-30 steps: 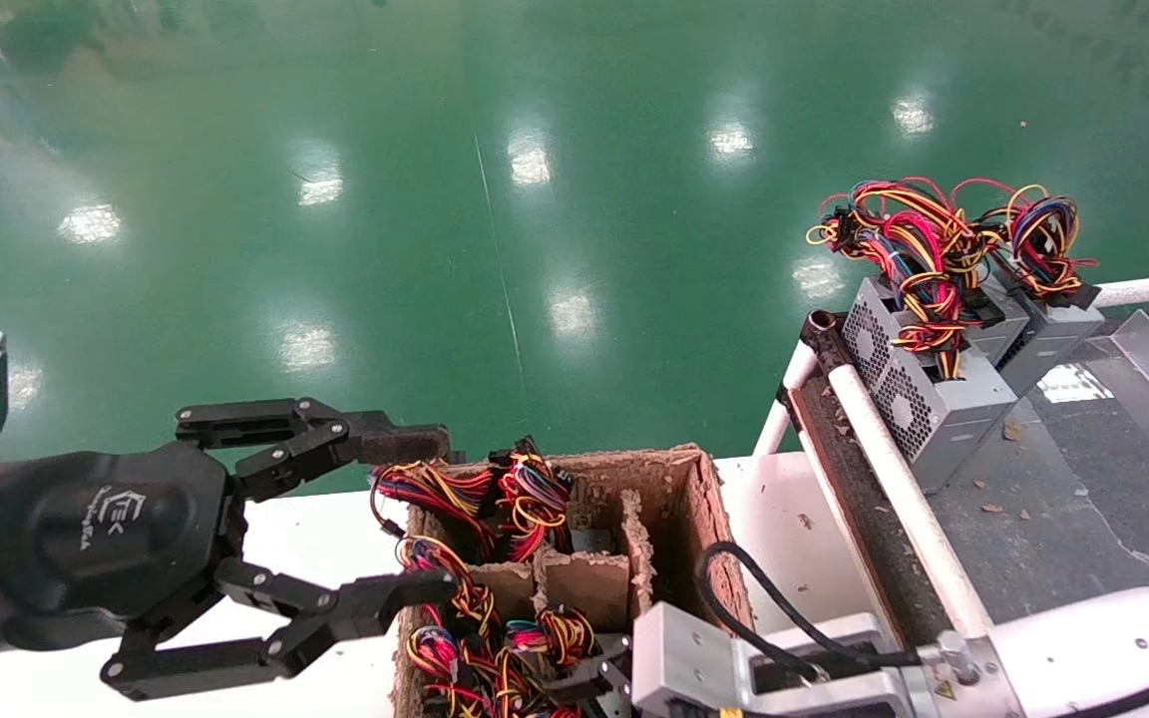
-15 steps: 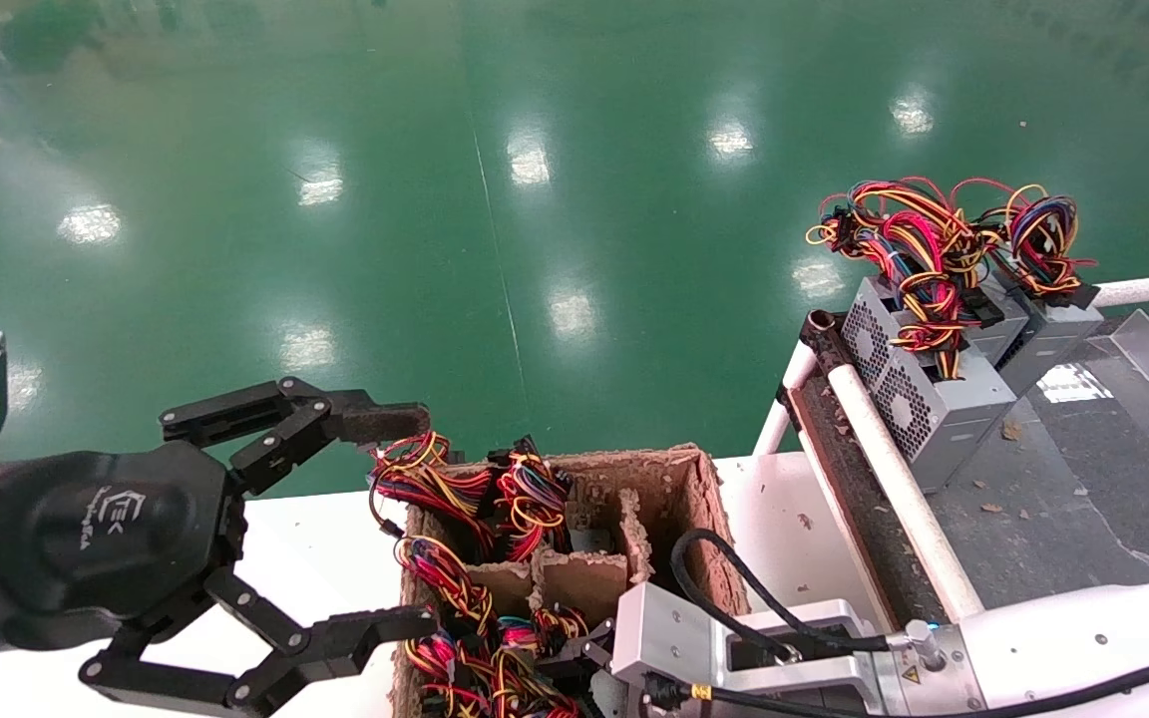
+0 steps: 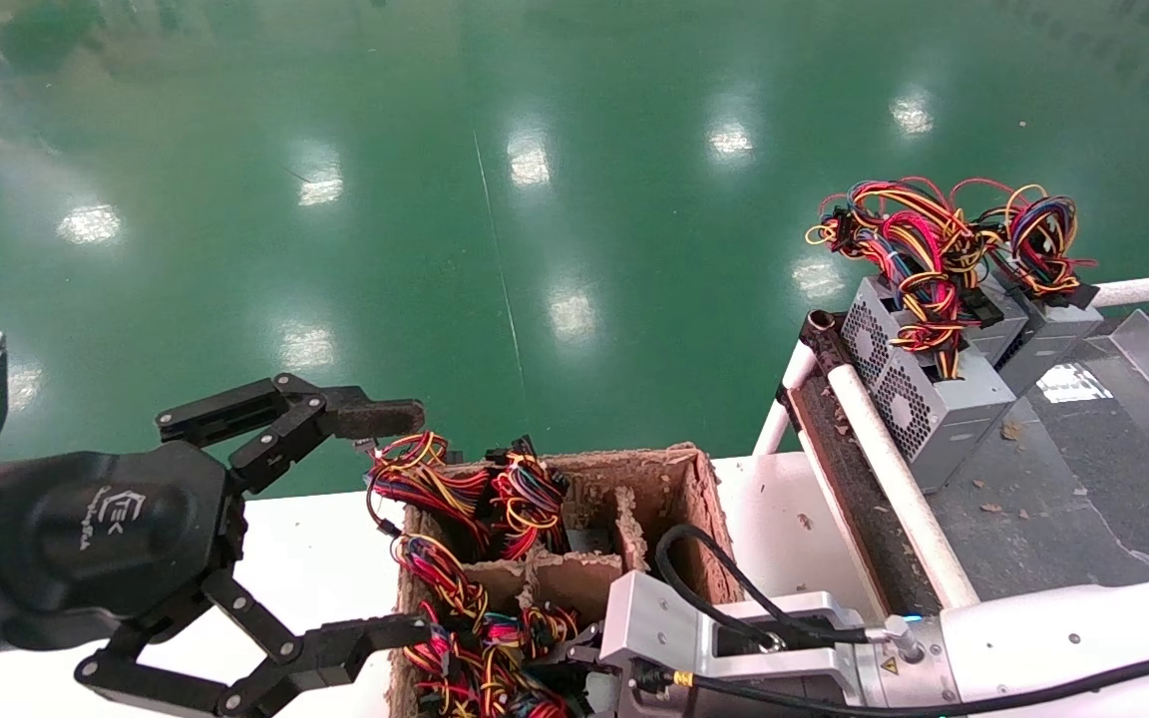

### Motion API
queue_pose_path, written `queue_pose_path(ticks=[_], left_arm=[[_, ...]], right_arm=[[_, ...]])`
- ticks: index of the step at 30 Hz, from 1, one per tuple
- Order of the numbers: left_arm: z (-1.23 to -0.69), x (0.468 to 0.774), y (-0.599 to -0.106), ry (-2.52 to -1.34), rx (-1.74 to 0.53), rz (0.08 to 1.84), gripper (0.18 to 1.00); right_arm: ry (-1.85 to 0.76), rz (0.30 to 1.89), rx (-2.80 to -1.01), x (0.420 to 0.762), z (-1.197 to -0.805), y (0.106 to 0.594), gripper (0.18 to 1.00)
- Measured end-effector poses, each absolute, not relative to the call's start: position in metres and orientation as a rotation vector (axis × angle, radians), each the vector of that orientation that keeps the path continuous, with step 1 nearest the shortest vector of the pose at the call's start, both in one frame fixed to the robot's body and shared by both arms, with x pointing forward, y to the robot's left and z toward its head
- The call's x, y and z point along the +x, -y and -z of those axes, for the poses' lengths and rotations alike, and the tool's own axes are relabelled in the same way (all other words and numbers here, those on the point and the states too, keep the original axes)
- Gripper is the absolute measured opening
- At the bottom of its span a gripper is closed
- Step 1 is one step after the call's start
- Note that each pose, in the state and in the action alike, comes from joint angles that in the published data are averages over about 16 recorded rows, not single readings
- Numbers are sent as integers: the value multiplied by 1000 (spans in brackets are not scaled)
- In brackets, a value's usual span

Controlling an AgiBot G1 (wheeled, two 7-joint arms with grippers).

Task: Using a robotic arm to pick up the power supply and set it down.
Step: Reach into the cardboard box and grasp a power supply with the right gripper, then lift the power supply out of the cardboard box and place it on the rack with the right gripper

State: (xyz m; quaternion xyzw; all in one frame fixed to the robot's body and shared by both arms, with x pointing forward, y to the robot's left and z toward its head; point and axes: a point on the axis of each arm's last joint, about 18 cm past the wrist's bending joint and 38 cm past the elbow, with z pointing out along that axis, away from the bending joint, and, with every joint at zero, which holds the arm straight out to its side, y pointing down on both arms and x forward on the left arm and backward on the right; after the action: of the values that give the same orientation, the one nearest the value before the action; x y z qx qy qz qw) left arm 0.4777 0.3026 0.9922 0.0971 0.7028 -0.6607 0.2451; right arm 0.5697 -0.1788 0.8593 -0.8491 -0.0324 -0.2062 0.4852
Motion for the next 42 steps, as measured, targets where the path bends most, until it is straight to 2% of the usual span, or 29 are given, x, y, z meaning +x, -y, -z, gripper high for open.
queue_pose_path(ticks=[3, 9, 15, 27, 42], left_arm=[[-992, 478, -303, -1918, 265, 1804, 998], [-992, 478, -303, -1918, 265, 1804, 1001], [-992, 478, -303, -1918, 265, 1804, 1001], [-992, 478, -303, -1918, 265, 1804, 1001], [-992, 478, -303, -1918, 265, 1804, 1001]], right_arm=[[82, 512, -2064, 570, -860, 179, 455], [88, 516, -2049, 569, -864, 181, 355], [97, 513, -2003, 562, -877, 191, 298], [131, 567, -1804, 535, -939, 237, 255], [119, 763, -1512, 494, -1026, 314, 249]])
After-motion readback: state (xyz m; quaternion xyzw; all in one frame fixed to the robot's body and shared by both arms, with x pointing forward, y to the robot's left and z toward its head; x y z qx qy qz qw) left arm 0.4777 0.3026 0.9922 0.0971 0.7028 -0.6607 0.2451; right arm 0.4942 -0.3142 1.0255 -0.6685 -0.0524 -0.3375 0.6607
